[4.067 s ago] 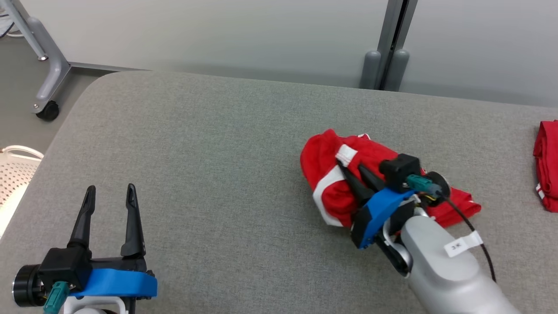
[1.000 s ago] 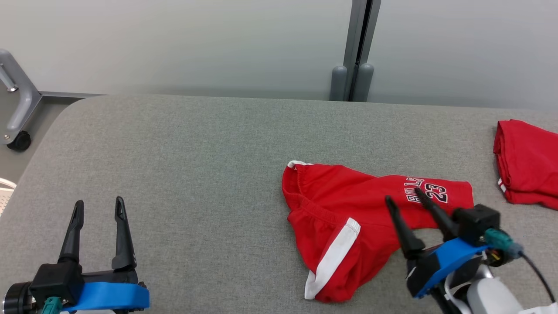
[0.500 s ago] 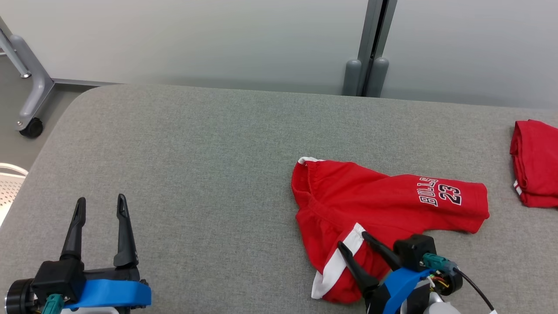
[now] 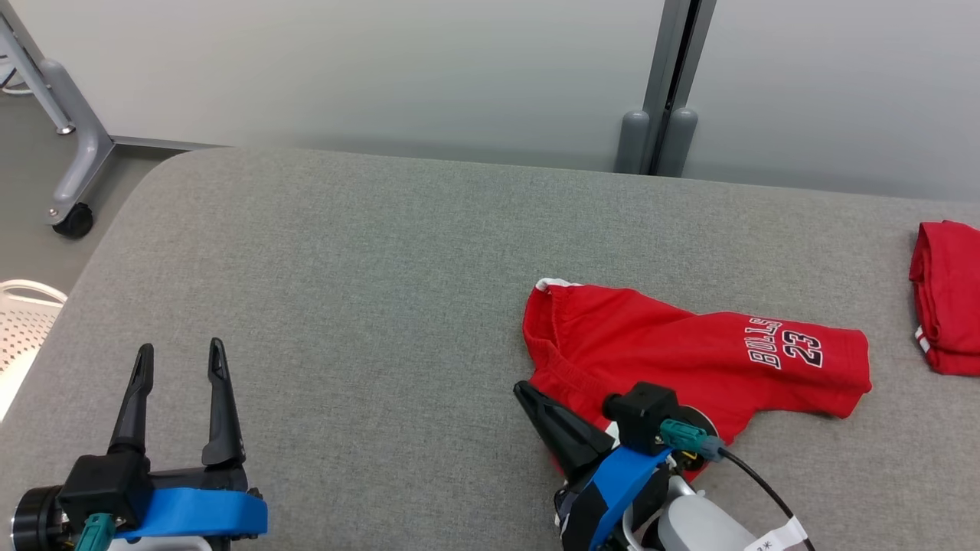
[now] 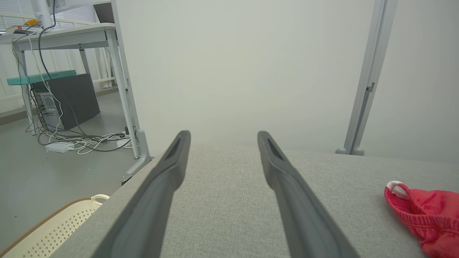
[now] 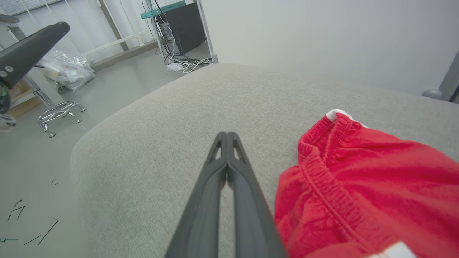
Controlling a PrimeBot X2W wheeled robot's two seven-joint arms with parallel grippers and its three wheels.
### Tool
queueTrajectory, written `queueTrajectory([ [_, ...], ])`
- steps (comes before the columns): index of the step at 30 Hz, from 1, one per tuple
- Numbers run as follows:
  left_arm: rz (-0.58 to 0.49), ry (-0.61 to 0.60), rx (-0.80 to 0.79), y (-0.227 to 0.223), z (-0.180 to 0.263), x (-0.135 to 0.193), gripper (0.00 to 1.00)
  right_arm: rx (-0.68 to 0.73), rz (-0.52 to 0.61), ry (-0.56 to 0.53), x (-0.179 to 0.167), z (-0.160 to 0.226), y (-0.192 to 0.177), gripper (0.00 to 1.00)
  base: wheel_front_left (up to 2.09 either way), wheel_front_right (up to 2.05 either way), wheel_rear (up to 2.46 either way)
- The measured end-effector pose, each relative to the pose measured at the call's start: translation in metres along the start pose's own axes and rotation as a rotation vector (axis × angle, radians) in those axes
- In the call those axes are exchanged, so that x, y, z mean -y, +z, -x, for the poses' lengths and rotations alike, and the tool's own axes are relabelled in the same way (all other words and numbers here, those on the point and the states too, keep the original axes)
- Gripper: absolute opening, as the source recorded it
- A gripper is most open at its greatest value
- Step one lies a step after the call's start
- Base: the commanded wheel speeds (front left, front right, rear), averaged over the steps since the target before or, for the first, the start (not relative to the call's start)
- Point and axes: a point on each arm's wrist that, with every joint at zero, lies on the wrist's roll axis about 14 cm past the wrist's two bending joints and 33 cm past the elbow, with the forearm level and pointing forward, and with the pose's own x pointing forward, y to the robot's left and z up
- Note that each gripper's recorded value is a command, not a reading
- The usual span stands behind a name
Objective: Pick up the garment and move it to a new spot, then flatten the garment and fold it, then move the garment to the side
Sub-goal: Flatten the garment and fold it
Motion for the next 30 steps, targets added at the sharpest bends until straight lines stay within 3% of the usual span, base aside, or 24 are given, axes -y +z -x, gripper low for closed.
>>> queueTrajectory([
  [1,-0.001,0.001,0.001,0.000,0.000,-0.001,1.00,0.006,-0.007,0.003,-0.001,-0.001,0.001,0.00,0.00,0.00,0.00],
  [2,-0.001,0.002,0.002,0.001,0.001,-0.001,1.00,0.019,-0.011,0.000,0.000,-0.002,0.003,0.07,0.00,0.00,0.00],
  [3,-0.003,0.003,0.003,0.001,0.001,-0.002,1.00,0.029,-0.009,-0.004,0.002,-0.002,0.005,0.68,0.00,0.00,0.00],
  [4,-0.005,0.004,0.003,0.001,0.001,-0.003,1.00,0.039,-0.008,-0.010,0.004,-0.001,0.007,1.00,0.00,0.00,0.00],
  [10,-0.009,-0.017,-0.002,-0.001,-0.001,0.003,1.00,0.153,0.027,-0.157,0.056,0.016,0.035,1.00,0.00,0.00,0.00],
  [19,-0.005,-0.094,0.010,0.003,-0.008,0.026,1.00,0.292,0.124,-0.474,0.145,0.104,0.074,1.00,0.00,0.00,0.00],
  [25,-0.017,-0.122,0.003,0.005,-0.007,0.033,1.00,0.298,0.136,-0.624,0.160,0.162,0.064,1.00,0.00,0.00,0.00],
  [30,-0.031,-0.130,-0.009,0.005,-0.004,0.034,1.00,0.260,0.109,-0.680,0.152,0.183,0.048,1.00,0.00,0.00,0.00],
])
